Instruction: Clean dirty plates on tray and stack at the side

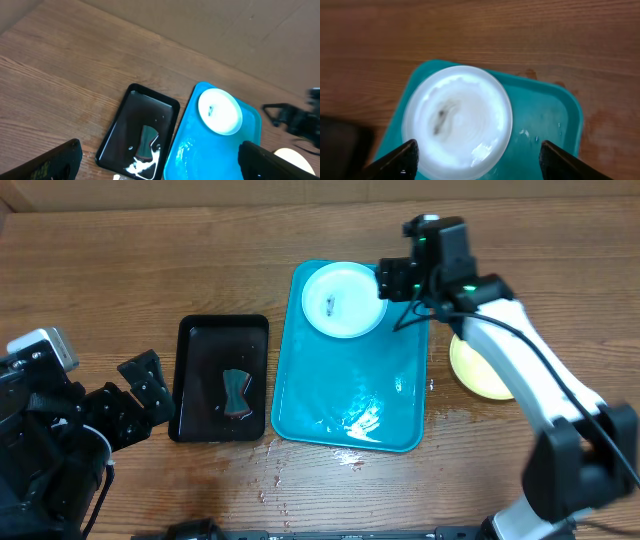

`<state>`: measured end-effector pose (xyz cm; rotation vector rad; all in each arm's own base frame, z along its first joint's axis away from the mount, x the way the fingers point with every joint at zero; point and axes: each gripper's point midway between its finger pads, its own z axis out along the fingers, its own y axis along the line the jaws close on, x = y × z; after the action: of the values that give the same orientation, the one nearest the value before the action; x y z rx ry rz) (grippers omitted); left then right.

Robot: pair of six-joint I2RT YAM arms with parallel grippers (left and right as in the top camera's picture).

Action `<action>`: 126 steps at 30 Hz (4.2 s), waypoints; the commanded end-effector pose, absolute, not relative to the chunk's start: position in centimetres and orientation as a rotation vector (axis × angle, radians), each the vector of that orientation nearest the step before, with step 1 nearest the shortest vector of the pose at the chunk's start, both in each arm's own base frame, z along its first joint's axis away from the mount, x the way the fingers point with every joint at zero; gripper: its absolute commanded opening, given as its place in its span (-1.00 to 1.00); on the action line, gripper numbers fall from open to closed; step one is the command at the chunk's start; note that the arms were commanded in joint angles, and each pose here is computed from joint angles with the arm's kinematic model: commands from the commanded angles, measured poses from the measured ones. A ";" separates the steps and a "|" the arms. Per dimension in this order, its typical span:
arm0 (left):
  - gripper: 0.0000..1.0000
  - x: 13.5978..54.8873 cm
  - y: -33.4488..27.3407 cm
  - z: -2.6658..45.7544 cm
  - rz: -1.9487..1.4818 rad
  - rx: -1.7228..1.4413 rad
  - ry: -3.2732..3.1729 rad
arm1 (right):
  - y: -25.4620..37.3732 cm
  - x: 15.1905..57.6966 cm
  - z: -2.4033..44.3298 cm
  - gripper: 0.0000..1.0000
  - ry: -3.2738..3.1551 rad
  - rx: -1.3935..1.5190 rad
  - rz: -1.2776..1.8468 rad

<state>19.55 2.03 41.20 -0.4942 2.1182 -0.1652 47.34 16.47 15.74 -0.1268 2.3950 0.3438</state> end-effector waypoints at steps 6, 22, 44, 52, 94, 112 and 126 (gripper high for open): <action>1.00 19.6 2.3 41.2 -0.138 -0.482 2.119 | 16.1 50.9 5.3 0.65 2.462 -0.140 0.217; 1.00 19.6 2.3 41.2 -0.138 -0.482 2.119 | 16.7 48.1 3.0 -0.92 2.633 -0.076 0.329; 1.00 19.5 0.2 41.1 -0.271 -0.423 2.146 | 13.0 30.3 10.5 -0.92 2.933 0.195 0.322; 1.00 19.9 -0.4 40.3 -0.319 -0.414 2.195 | 15.8 31.1 5.1 -0.92 2.788 0.112 0.559; -0.91 26.7 -3.5 1.9 -0.016 -0.813 3.291 | 14.8 28.9 15.0 -0.30 2.751 -0.005 0.534; -0.92 30.5 -1.6 0.2 0.097 -0.597 3.082 | 14.8 28.9 15.1 -0.29 2.747 -0.006 0.535; 0.22 34.2 -1.1 10.0 -0.160 -0.630 3.069 | 14.6 28.4 14.8 -0.22 2.772 -0.002 0.526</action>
<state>33.61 -0.26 7.93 -0.6629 3.0884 -0.0696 28.33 14.41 14.36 0.0149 2.7847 0.5158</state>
